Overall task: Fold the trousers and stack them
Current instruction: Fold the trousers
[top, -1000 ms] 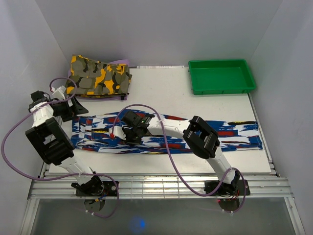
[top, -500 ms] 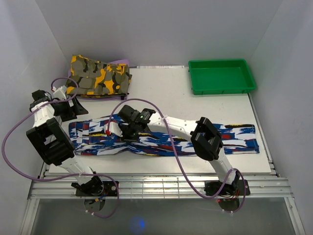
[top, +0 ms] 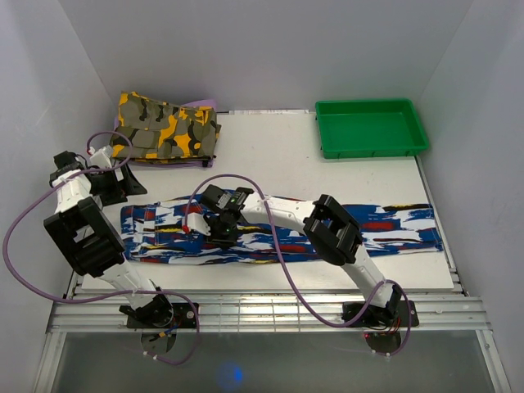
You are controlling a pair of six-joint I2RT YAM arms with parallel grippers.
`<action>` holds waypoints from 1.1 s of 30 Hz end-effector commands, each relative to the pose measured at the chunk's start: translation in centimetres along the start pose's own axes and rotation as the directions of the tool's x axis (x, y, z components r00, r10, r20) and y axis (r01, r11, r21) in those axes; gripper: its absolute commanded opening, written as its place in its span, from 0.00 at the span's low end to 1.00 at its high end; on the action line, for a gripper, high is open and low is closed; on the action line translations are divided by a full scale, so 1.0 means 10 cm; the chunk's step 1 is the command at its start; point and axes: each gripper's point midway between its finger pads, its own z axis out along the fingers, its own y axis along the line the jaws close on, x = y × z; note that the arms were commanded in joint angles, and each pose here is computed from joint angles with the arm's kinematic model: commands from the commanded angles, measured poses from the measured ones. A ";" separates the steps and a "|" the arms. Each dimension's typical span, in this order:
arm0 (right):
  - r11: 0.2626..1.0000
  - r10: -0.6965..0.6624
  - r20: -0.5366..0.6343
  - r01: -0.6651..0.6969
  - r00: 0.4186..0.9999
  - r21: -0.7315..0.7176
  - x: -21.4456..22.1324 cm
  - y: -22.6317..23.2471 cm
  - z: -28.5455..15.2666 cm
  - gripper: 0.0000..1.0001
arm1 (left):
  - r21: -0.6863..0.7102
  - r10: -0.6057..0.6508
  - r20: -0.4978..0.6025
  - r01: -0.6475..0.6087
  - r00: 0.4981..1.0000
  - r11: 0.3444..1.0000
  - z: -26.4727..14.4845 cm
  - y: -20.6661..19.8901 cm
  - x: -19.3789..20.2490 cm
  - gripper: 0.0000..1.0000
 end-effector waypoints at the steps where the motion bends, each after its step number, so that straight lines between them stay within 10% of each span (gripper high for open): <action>1: 0.999 -0.001 0.011 0.000 1.000 0.054 -0.10 -0.13 -0.16 0.36 | -0.010 0.048 0.027 -0.047 0.999 0.999 -0.11 -0.07 -0.06 0.98; 7: 0.997 0.000 0.021 -0.001 1.000 0.072 -0.15 -0.16 -0.23 0.36 | -0.007 0.041 0.028 -0.041 0.999 0.999 -0.11 -0.08 -0.04 0.98; 11: 0.996 -0.009 0.030 0.006 1.000 0.084 -0.17 -0.16 -0.33 0.55 | -0.009 0.051 0.028 -0.050 0.998 0.999 -0.12 -0.08 -0.03 0.98; 21: 0.998 -0.018 0.022 0.016 1.000 0.068 -0.12 -0.12 -0.41 0.08 | -0.005 0.047 0.020 -0.047 0.999 0.999 -0.09 -0.07 0.01 0.98; 33: 0.996 -0.026 0.084 0.033 0.996 -0.084 -0.51 0.29 -0.85 0.08 | -0.017 0.053 0.016 -0.053 0.998 0.998 -0.10 -0.06 0.04 0.98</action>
